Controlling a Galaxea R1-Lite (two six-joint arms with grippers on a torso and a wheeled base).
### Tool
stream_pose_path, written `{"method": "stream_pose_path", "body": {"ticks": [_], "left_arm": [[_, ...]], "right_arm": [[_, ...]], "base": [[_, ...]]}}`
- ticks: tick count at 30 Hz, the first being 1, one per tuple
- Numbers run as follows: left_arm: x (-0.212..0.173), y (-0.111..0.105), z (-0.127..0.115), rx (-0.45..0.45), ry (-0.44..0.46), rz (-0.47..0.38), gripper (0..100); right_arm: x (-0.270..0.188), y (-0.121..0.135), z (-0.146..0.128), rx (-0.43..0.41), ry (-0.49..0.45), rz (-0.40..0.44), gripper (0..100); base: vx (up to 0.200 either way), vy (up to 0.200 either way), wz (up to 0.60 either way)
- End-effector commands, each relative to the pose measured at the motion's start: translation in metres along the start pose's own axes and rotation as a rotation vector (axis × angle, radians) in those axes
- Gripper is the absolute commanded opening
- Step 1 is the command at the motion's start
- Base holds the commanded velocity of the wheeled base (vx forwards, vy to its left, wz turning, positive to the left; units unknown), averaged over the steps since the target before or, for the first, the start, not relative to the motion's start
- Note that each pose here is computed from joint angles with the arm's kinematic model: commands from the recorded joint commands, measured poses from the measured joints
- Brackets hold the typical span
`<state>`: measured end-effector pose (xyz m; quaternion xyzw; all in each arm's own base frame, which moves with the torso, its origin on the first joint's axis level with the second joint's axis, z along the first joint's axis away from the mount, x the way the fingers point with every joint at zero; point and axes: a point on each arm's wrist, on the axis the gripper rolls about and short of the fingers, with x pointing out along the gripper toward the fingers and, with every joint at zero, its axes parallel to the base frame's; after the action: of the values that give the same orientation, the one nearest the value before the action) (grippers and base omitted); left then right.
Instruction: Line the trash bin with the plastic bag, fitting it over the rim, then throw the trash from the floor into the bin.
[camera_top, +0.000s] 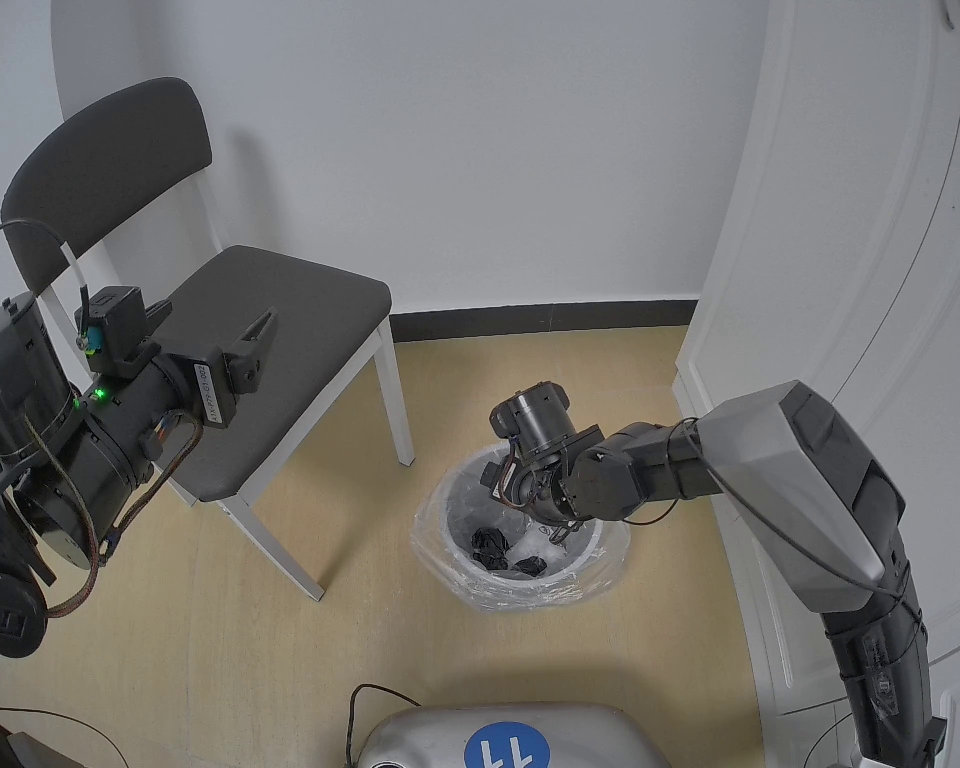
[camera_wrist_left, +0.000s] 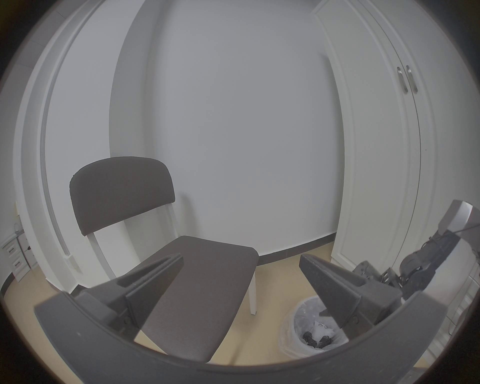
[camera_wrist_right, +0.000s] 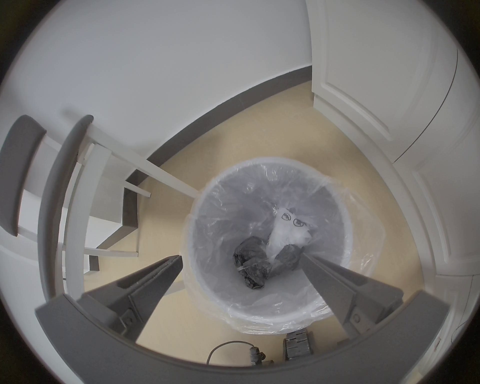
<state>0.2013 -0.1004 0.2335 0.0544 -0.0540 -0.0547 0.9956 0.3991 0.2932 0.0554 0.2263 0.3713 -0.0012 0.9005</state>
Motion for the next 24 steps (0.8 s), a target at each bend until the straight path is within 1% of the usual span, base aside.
{"method": "stream_pose_path", "body": {"ticks": [1, 2, 3, 5, 9, 10, 12, 17, 21, 24], "left_arm": [[0.0, 0.0, 0.0, 0.001, 0.001, 0.001, 100], [0.0, 0.0, -0.001, 0.001, 0.002, -0.001, 100], [0.0, 0.0, -0.001, 0.002, 0.004, 0.0, 100], [0.001, -0.002, -0.004, 0.004, 0.013, -0.004, 100], [0.004, -0.008, -0.009, 0.012, 0.035, -0.023, 100], [0.007, -0.012, -0.015, 0.02, 0.054, -0.032, 100], [0.01, -0.013, -0.018, 0.023, 0.064, -0.032, 100], [0.012, -0.015, -0.019, 0.015, 0.043, -0.03, 100], [0.012, -0.015, -0.021, 0.019, 0.048, -0.034, 100], [0.015, -0.017, -0.025, 0.026, 0.063, -0.037, 100]], "right_arm": [[-0.013, -0.001, 0.019, 0.003, -0.048, 0.0, 100], [-0.013, -0.001, 0.02, 0.002, -0.051, -0.001, 100], [-0.011, -0.01, 0.03, -0.032, -0.084, -0.038, 100], [-0.012, -0.015, 0.039, -0.062, -0.117, -0.07, 100], [-0.016, -0.022, 0.047, -0.087, -0.134, -0.101, 100], [-0.021, -0.028, 0.05, -0.116, -0.13, -0.116, 100], [-0.027, -0.032, 0.053, -0.14, -0.128, -0.126, 100], [-0.036, -0.038, 0.059, -0.156, -0.153, -0.117, 100], [-0.037, -0.045, 0.059, -0.205, -0.177, -0.108, 100], [-0.036, -0.056, 0.057, -0.26, -0.203, -0.102, 100]], "base": [[0.0, 0.0, 0.0], [0.0, 0.0, 0.0], [0.0, 0.0, 0.0], [0.0, 0.0, 0.0], [0.0, 0.0, 0.0], [0.0, 0.0, 0.0], [0.0, 0.0, 0.0], [0.0, 0.0, 0.0], [0.0, 0.0, 0.0], [0.0, 0.0, 0.0]]}}
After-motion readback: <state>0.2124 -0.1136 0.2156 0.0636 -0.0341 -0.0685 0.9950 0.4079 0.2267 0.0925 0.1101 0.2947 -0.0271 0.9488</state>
